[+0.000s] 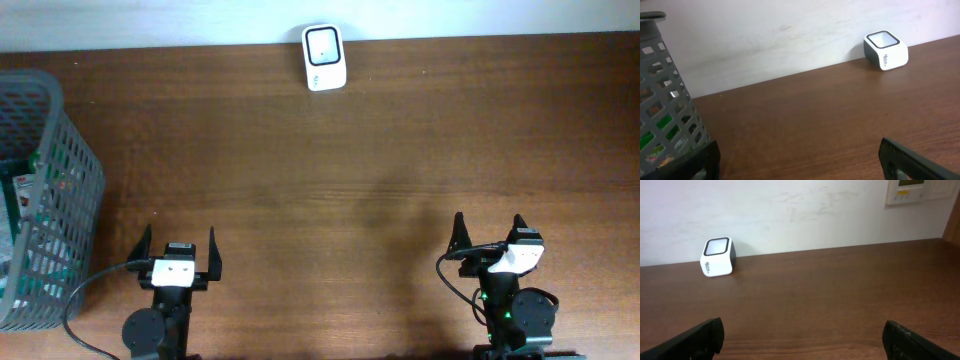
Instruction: Scan the item barcode
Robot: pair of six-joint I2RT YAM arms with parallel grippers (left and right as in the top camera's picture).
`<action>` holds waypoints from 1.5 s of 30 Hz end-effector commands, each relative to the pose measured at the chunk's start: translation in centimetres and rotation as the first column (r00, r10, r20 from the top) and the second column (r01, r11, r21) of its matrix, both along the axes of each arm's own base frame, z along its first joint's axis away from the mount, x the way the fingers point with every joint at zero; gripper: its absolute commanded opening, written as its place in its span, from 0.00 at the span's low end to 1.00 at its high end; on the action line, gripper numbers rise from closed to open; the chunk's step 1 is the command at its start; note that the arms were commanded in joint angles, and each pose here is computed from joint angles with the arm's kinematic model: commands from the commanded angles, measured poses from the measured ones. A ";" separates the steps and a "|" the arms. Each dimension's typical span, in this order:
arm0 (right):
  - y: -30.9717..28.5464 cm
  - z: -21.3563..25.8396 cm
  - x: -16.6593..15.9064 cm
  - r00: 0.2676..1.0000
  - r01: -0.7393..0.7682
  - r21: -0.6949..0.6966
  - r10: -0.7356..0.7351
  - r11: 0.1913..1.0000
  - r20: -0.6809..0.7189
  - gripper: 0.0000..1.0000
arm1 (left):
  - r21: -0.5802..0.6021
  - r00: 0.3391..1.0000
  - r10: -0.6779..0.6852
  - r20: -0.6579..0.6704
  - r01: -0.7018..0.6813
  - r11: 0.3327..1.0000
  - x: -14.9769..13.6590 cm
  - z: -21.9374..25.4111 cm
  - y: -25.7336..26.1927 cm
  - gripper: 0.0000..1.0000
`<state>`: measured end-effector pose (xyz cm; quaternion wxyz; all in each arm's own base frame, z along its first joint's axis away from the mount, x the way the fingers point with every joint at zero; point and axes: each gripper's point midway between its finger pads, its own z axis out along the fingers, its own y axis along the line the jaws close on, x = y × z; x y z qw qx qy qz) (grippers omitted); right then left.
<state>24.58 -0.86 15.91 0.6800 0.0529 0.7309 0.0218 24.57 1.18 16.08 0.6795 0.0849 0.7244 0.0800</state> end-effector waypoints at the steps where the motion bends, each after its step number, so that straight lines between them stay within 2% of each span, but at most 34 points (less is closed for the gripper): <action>1: 0.0 -0.4 0.0 1.000 -0.003 0.007 0.003 1.000 -0.006 0.98 | 0.016 1.000 0.002 0.000 -0.002 1.000 0.0 -0.1 0.0 0.99; 5: 0.0 -0.4 0.0 1.000 -0.003 0.007 0.003 1.000 -0.006 0.98 | 0.018 0.998 -0.048 0.030 0.048 0.999 0.0 0.7 -0.9 0.99; 18: 0.0 -0.4 0.0 1.000 -0.003 0.007 0.003 1.000 -0.006 0.98 | 0.006 0.996 -0.089 0.020 0.089 0.996 -0.1 0.6 -1.6 0.99; 29: 0.0 -0.4 0.0 1.000 -0.003 0.007 0.003 1.000 -0.006 0.98 | -0.018 0.995 -0.086 0.056 0.087 0.996 -0.1 5.9 -1.5 0.99; 34: 0.0 -0.4 0.0 1.000 -0.003 0.007 0.003 1.000 -0.006 0.98 | -0.024 0.995 -0.099 0.033 0.100 0.995 1.4 10.2 -1.5 0.99; 40: 0.0 -0.4 0.0 1.000 -0.003 0.007 0.003 1.000 -0.006 0.98 | -0.068 0.986 -0.163 -0.025 0.161 0.985 4.5 16.1 -2.2 0.99; 45: 0.0 -0.4 0.0 1.000 -0.002 0.007 0.003 1.000 -0.006 0.98 | -0.136 0.958 -0.192 -0.214 0.165 0.977 7.7 18.8 -2.1 0.99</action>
